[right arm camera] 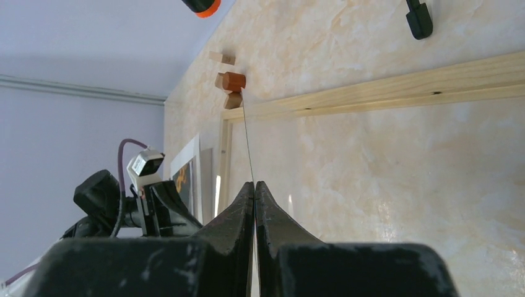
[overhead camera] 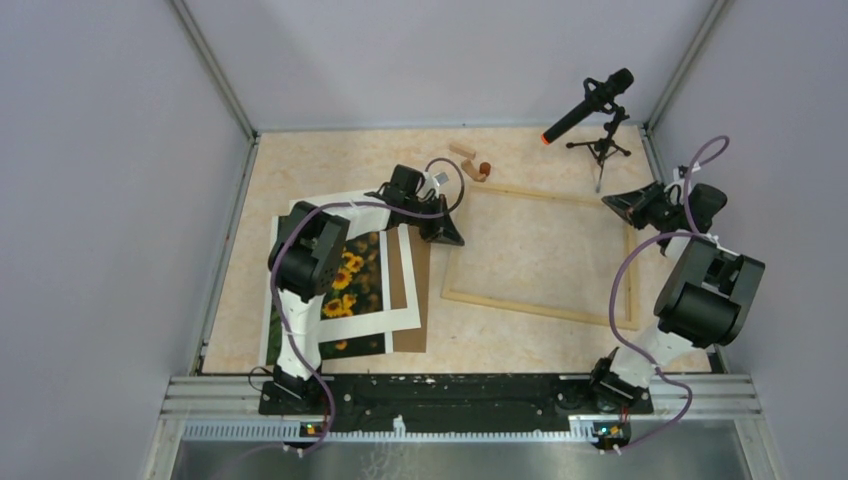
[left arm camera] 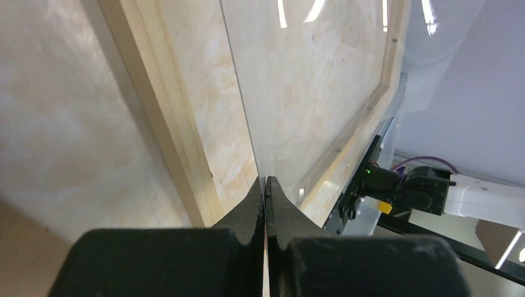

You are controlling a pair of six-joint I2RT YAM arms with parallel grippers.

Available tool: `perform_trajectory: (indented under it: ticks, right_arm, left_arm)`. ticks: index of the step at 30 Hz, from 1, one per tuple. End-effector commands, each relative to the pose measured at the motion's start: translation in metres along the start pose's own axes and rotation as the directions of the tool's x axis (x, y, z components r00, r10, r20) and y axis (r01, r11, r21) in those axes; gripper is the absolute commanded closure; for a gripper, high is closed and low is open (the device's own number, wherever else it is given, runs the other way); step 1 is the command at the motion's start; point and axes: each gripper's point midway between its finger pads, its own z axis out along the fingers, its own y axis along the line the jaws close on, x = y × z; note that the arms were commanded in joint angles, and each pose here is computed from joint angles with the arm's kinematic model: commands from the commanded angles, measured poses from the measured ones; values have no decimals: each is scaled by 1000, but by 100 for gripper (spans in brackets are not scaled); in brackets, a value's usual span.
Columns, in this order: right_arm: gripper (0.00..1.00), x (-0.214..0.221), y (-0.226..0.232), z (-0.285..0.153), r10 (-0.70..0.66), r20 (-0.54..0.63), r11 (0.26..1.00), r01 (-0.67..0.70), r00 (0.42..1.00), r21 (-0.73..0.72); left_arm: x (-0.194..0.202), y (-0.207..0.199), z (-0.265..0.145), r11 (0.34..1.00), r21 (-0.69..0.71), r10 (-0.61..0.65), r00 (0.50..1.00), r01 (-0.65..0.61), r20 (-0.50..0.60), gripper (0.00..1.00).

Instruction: Put the photo into the frame

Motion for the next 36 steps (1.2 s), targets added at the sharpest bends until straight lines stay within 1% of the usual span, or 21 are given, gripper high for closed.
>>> perform_trajectory:
  ticks: [1,5,9,14,19,27,36]
  right_arm:
    - [100,-10,9,-2,-50,23,997,51,998,-57]
    - [100,-14,17,-5,-47,30,995,50,998,-88]
    - [100,-16,24,-11,-55,50,995,58,997,-75]
    - [100,-8,17,-17,-24,56,1000,25,998,-1]
    - [100,-9,16,-25,-46,79,997,40,996,71]
    - [100,-27,8,-29,-92,119,986,73,989,151]
    - [100,-36,-1,-36,-74,148,986,51,986,156]
  left_arm:
    - [-32,-12,17,994,3,110,990,-111,84,100]
    - [-37,-17,16,991,1,132,986,-133,99,100]
    - [-35,-26,8,986,-35,168,977,-164,131,100]
    - [-22,-26,6,994,-13,108,989,-108,104,100]
    - [-18,-23,12,997,19,68,994,-69,90,100]
    - [-28,-22,16,998,9,64,993,-65,101,100]
    - [-36,-23,15,998,0,69,991,-69,112,100]
